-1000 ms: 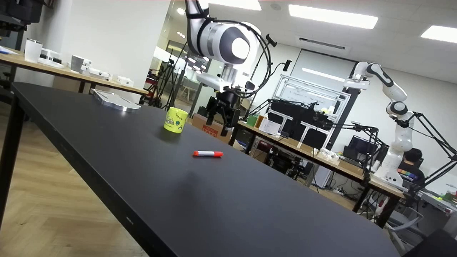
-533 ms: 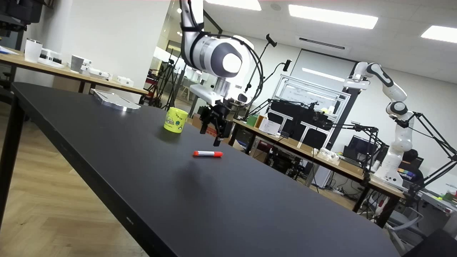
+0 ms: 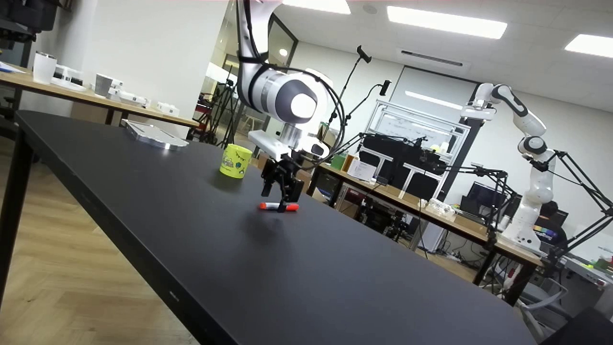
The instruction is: Place the orange marker inside the yellow mug
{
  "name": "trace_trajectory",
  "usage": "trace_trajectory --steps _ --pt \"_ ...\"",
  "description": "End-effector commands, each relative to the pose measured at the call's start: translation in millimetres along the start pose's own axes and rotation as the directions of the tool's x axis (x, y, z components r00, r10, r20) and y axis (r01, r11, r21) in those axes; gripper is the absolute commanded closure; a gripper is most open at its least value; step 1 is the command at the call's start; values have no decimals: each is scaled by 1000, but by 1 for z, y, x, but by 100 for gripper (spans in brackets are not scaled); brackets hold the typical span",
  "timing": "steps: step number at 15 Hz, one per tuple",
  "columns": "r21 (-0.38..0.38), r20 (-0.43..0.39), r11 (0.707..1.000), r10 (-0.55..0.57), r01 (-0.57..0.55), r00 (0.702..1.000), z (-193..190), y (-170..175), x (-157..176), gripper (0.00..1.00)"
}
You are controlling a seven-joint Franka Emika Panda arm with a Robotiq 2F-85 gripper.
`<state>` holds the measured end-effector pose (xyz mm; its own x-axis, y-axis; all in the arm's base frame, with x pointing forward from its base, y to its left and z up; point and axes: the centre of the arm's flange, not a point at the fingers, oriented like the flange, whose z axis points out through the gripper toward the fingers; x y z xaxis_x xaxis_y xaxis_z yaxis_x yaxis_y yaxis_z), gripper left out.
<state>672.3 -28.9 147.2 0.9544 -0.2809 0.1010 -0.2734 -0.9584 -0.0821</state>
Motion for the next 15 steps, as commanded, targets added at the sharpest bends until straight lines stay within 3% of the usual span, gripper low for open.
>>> trace_trajectory --steps 1,8,10,15 --pt "-4 -12 1000 29 -29 1000 8 -1 12 40" --pt "-86 15 974 211 -209 977 12 -4 18 88" --pt "-100 71 968 239 -232 968 9 -5 19 99" --pt "-69 148 945 326 -320 934 -4 -8 27 95"
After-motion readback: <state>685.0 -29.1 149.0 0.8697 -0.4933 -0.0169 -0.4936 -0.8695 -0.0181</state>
